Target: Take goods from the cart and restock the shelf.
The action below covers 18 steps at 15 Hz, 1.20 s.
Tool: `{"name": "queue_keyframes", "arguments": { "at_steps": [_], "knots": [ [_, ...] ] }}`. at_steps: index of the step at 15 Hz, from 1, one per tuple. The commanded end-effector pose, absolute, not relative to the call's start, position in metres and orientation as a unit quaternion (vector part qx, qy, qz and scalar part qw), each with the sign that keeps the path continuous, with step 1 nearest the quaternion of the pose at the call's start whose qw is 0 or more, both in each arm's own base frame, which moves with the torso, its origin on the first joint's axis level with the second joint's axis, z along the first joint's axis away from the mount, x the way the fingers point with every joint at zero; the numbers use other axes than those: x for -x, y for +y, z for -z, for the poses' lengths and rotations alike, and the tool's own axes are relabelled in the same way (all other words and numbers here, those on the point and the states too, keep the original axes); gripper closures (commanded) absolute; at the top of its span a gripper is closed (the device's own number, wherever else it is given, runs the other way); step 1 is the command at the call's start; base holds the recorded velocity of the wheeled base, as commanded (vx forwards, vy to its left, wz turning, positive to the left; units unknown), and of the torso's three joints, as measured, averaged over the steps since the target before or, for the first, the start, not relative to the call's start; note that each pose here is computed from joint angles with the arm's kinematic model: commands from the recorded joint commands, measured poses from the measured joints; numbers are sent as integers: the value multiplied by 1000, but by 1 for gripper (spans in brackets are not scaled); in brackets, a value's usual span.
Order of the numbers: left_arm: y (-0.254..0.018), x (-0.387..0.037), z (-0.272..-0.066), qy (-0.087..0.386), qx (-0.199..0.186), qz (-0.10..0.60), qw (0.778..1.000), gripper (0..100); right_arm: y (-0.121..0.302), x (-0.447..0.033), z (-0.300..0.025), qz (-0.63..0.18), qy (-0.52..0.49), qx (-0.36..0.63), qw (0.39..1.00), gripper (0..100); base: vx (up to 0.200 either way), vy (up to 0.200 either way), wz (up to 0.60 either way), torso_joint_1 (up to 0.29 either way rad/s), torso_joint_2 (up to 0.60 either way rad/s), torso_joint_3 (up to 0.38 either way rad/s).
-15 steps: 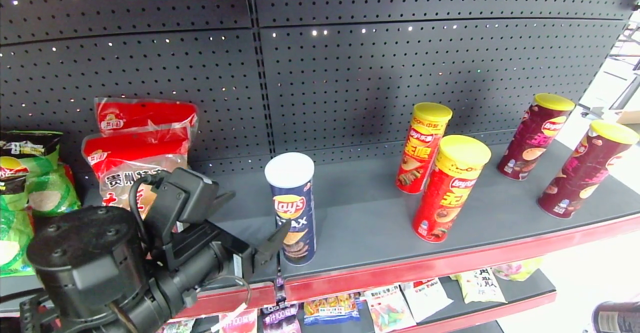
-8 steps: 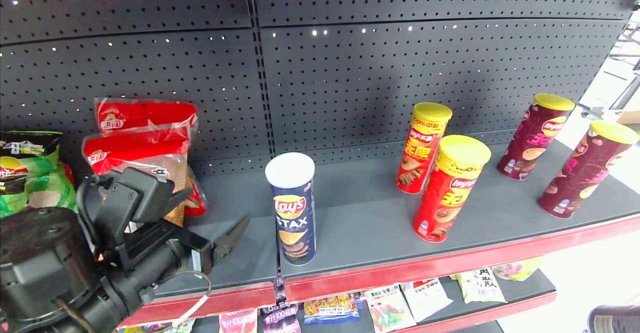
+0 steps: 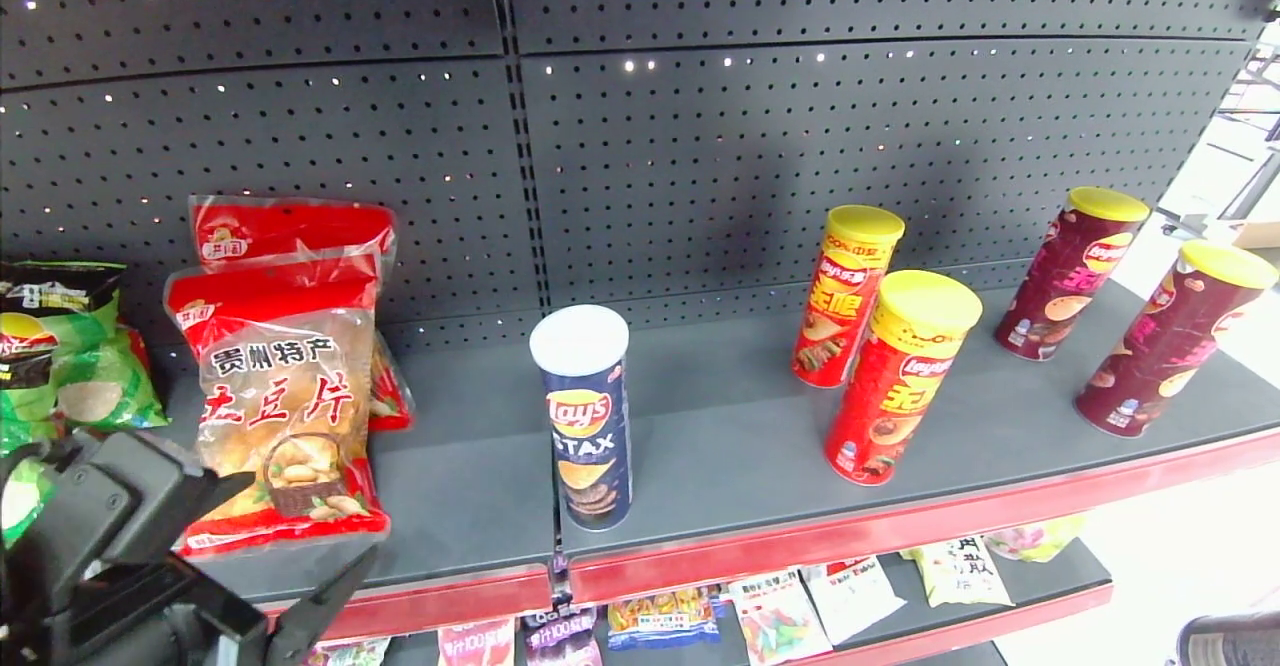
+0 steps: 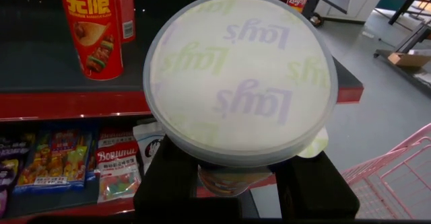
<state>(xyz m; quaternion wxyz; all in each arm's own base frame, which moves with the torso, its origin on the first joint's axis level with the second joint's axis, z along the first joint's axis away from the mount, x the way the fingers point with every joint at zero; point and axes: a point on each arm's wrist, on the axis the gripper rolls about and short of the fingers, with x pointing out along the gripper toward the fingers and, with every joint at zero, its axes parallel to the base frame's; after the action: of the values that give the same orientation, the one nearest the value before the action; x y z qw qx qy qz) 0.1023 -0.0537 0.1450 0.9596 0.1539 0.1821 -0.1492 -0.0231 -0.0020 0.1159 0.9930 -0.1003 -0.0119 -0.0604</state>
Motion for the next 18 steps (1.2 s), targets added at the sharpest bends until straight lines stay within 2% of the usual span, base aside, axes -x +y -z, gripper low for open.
{"name": "queue_keyframes", "arguments": {
  "at_steps": [1, 4, 9, 13, 18],
  "knots": [
    [-23, -51, -178, 151, -141, 139, 968, 0, -2, 18, -130, 62, 6, 106, 992, 100, 0, 0, 0, 0, 0, 0],
    [-8, -31, -183, 184, -144, 100, 967, 0, -2, 10, -152, 32, 68, 114, 991, 100, 0, 0, 0, 0, 0, 0],
    [-9, -34, -181, 164, -141, 92, 972, 0, -1, 13, -144, 6, 70, 153, 986, 100, 0, 0, 0, 0, 0, 0],
    [-7, -29, -170, 166, -165, 97, 967, 0, -1, 12, -147, 6, 67, 153, 986, 100, 0, 0, 0, 0, 0, 0],
    [-5, -26, -166, 163, -170, 97, 967, 0, -1, 13, -150, 5, 62, 153, 986, 100, 0, 0, 0, 0, 0, 0]
  ]
}}
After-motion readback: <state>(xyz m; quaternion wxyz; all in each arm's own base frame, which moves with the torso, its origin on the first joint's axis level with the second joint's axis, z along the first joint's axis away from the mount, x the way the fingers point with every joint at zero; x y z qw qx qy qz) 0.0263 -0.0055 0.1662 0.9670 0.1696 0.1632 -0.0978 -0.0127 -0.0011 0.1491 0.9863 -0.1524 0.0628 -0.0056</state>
